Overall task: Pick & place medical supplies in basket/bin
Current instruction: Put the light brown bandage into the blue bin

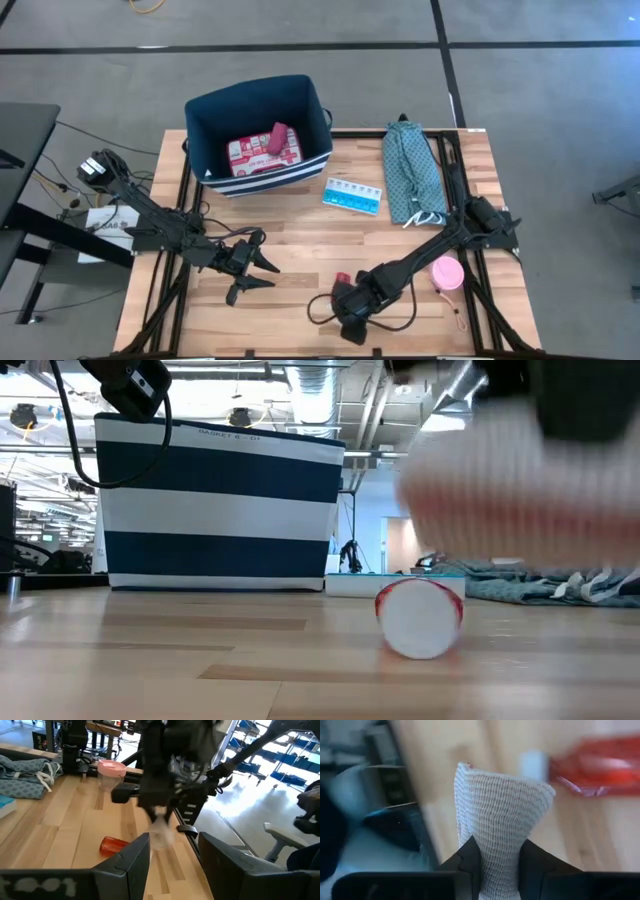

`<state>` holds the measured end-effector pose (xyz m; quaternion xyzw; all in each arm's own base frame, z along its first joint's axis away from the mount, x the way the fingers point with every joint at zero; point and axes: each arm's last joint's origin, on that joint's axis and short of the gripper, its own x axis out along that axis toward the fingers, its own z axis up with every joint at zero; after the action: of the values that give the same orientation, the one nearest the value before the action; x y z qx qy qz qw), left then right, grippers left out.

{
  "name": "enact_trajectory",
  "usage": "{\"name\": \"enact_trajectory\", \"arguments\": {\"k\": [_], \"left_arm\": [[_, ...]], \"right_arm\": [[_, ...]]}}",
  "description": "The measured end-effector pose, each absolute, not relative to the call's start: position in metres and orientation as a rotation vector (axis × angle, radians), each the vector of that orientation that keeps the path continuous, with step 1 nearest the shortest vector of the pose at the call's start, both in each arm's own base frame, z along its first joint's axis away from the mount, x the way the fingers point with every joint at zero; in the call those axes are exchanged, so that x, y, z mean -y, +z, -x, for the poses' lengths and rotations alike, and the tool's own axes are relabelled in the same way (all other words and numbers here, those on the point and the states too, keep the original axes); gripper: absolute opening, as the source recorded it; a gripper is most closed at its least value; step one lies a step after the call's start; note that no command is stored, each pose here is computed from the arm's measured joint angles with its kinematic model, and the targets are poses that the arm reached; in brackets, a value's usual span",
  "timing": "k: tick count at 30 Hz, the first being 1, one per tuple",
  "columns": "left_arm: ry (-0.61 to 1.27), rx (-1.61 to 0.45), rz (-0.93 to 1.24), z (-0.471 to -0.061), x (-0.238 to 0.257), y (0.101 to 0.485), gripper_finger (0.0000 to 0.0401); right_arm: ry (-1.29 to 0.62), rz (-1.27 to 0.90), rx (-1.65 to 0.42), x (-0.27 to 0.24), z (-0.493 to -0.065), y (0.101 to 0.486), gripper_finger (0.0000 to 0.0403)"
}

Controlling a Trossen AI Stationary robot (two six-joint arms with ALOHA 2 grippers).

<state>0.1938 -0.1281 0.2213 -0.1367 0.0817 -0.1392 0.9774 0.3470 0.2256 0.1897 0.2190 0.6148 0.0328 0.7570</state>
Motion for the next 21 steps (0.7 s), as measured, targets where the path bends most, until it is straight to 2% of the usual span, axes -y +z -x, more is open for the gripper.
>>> {"name": "enact_trajectory", "arguments": {"k": [3, 6, 13, 21], "left_arm": [[-0.28, -0.164, 0.276, -0.194, 0.128, 0.221, 0.0157], [-0.279, -0.164, 0.276, -0.194, 0.128, 0.221, 0.0157], [-0.278, -0.168, 0.273, -0.194, 0.128, 0.221, 0.0157], [-0.264, -0.177, 0.267, -0.194, 0.127, 0.22, 0.0157]], "right_arm": [[0.173, -0.418, -1.297, -0.23, -0.354, 0.212, 0.0079], [0.19, -0.396, -1.275, -0.226, -0.361, 0.236, 0.0079], [0.1, -0.302, -1.184, -0.198, -0.377, 0.287, 0.0079], [-0.08, -0.152, -1.096, -0.126, -0.401, 0.315, 0.008]]}}
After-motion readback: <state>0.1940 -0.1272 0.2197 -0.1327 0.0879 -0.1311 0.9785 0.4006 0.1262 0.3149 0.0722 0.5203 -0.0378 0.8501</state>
